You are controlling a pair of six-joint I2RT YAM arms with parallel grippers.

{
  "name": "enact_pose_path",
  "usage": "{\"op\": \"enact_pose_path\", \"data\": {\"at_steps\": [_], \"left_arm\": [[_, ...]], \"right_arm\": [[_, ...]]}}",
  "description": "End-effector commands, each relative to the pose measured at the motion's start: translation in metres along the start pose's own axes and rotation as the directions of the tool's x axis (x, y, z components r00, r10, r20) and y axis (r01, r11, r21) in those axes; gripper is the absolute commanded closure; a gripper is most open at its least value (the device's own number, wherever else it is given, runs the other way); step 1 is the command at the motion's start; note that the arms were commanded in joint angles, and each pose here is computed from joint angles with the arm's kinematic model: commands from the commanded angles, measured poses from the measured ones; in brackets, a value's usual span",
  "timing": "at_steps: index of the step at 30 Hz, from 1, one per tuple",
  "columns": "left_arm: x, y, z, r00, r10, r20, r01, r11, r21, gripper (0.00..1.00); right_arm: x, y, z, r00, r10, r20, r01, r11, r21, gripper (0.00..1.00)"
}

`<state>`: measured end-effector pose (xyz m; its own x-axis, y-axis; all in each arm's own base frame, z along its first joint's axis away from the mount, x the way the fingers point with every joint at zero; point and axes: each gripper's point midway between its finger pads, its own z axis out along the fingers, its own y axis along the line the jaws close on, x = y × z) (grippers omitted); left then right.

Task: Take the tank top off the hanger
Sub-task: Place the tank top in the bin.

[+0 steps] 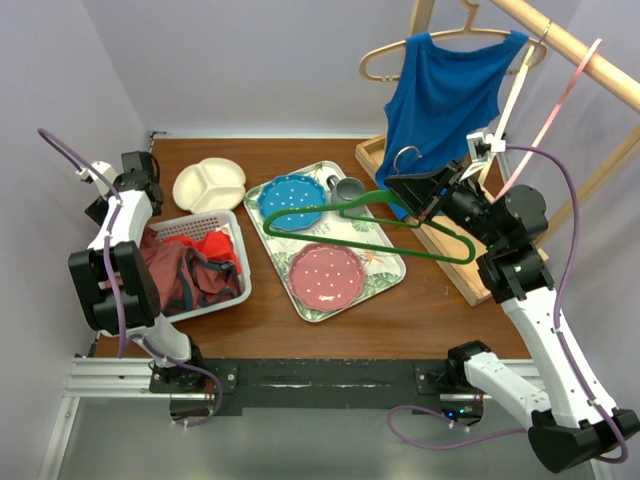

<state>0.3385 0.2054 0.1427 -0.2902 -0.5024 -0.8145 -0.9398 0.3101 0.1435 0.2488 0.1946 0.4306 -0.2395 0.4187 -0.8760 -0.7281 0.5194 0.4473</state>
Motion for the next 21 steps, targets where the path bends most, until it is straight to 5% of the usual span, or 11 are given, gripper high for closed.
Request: {"op": "enact_pose_path", "data": {"at_steps": [1, 11, 13, 14, 18, 21], "left_arm": [[-0.015, 0.002, 0.0, 0.999, -0.004, 0.053, 0.005, 1.0, -0.016, 0.16], [0.006, 0.002, 0.014, 0.999, 0.04, 0.025, -0.039, 0.998, -0.045, 0.21], [0.005, 0.007, 0.012, 0.999, 0.037, 0.025, -0.035, 0.996, -0.077, 0.35], [0.002, 0.008, 0.011, 0.999, 0.028, 0.032, -0.026, 0.997, -0.072, 0.54], [-0.009, 0.005, 0.003, 0.998, 0.014, 0.057, -0.013, 0.999, -0.03, 1.0], [-0.017, 0.014, -0.008, 0.997, -0.036, 0.065, 0.038, 0.999, -0.036, 1.0]], "right_arm": [[-0.025, 0.02, -0.003, 0.997, -0.053, 0.064, 0.056, 0.997, -0.044, 1.0], [-0.025, 0.018, 0.001, 0.996, -0.054, 0.068, 0.057, 0.997, -0.048, 1.0], [-0.027, 0.018, 0.001, 0.996, -0.057, 0.074, 0.061, 0.997, -0.048, 1.0], [-0.029, 0.02, 0.001, 0.995, -0.059, 0.077, 0.063, 0.997, -0.051, 1.0], [-0.031, 0.022, 0.0, 0.995, -0.061, 0.085, 0.066, 0.996, -0.054, 1.0], [-0.031, 0.022, -0.001, 0.994, -0.062, 0.085, 0.067, 0.996, -0.051, 1.0]]}}
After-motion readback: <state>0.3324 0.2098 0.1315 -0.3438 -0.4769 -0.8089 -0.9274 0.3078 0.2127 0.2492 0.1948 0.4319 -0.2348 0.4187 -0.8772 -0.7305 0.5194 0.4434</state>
